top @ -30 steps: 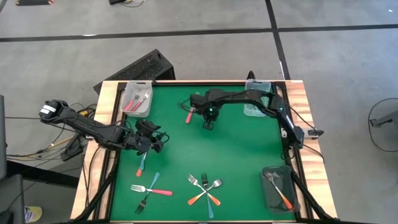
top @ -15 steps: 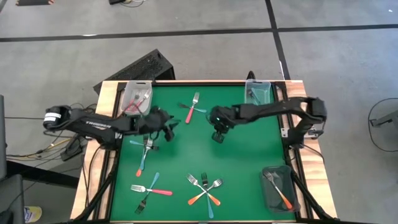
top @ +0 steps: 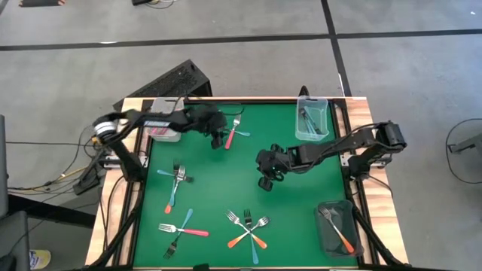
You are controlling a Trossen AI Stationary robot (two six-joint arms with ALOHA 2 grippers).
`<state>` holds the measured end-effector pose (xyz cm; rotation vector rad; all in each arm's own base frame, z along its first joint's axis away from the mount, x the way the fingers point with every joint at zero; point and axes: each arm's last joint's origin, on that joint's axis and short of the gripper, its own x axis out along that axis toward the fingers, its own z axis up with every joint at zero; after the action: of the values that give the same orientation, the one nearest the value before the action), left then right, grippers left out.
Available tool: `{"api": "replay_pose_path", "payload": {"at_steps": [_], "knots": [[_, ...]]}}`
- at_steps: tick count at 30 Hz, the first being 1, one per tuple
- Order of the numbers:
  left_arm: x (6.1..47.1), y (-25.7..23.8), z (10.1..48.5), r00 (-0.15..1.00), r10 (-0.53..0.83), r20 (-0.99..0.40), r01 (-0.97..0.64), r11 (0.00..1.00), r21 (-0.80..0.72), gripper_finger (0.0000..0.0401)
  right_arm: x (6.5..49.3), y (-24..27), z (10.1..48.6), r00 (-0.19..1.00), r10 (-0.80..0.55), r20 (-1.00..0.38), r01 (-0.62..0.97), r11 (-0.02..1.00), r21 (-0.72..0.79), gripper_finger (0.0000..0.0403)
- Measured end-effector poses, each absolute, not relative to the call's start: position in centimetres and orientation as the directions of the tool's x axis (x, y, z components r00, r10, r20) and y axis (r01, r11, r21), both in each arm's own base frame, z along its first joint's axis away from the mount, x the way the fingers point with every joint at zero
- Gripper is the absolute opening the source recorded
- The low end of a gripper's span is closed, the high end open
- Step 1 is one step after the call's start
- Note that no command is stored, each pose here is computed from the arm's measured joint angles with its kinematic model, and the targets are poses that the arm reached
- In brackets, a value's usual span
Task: Sort silverware by color (type)
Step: Put the blue fork into the transparent bin
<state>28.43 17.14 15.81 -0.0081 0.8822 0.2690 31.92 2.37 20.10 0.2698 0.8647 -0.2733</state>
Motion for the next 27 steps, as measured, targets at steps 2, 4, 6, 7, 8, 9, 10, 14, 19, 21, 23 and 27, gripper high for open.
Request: {"api": "replay_pose_path", "payload": {"at_steps": [2,4,6,7,8,9,10,14,19,21,23,27], "knots": [[29.0,18.1,14.8,0.545,0.199,-0.815,-0.205,0.974,0.101,0.0189,31.9,2.9,20.1,0.619,-0.128,-0.775,0.349,0.929,0.125,0.0022],[29.6,18.8,13.8,0.502,0.183,-0.845,-0.189,0.977,0.099,0.0189,31.7,3.4,20.0,0.604,-0.148,-0.783,0.365,0.925,0.106,0.0022],[30.1,19.4,13.2,0.475,0.175,-0.863,-0.191,0.977,0.093,0.0190,31.5,3.8,19.9,0.599,-0.168,-0.783,0.380,0.920,0.094,0.0022],[30.4,19.6,13.1,0.468,0.187,-0.864,-0.196,0.975,0.105,0.0190,31.4,4.1,19.9,0.594,-0.176,-0.785,0.387,0.918,0.087,0.0022],[30.5,19.7,13.1,0.468,0.188,-0.864,-0.195,0.975,0.107,0.0190,31.4,4.3,19.9,0.593,-0.178,-0.785,0.391,0.916,0.088,0.0022],[30.6,19.8,13.0,0.464,0.191,-0.865,-0.189,0.975,0.114,0.0190,31.3,4.5,19.9,0.593,-0.182,-0.784,0.396,0.914,0.087,0.0022],[30.8,19.9,13.0,0.468,0.190,-0.863,-0.175,0.977,0.120,0.0190,31.3,4.7,19.8,0.590,-0.190,-0.784,0.401,0.913,0.080,0.0022],[31.0,20.0,13.1,0.492,0.168,-0.854,-0.136,0.984,0.115,0.0180,31.1,5.3,19.8,0.590,-0.207,-0.781,0.409,0.910,0.068,0.0022],[31.0,20.0,13.1,0.500,0.162,-0.850,-0.096,0.987,0.131,0.0126,31.0,5.7,19.8,0.593,-0.201,-0.780,0.406,0.911,0.074,0.0022],[31.1,20.0,13.1,0.502,0.161,-0.849,-0.084,0.987,0.137,0.0100,31.0,5.7,19.8,0.593,-0.201,-0.780,0.406,0.911,0.074,0.0022],[31.0,20.0,13.0,0.509,0.149,-0.848,-0.079,0.989,0.126,0.0073,31.1,5.6,19.8,0.592,-0.203,-0.780,0.408,0.910,0.074,0.0022],[30.8,20.1,12.9,0.513,0.111,-0.851,-0.102,0.992,0.068,0.0020,31.1,5.4,19.8,0.591,-0.208,-0.780,0.414,0.907,0.072,0.0022]]}}
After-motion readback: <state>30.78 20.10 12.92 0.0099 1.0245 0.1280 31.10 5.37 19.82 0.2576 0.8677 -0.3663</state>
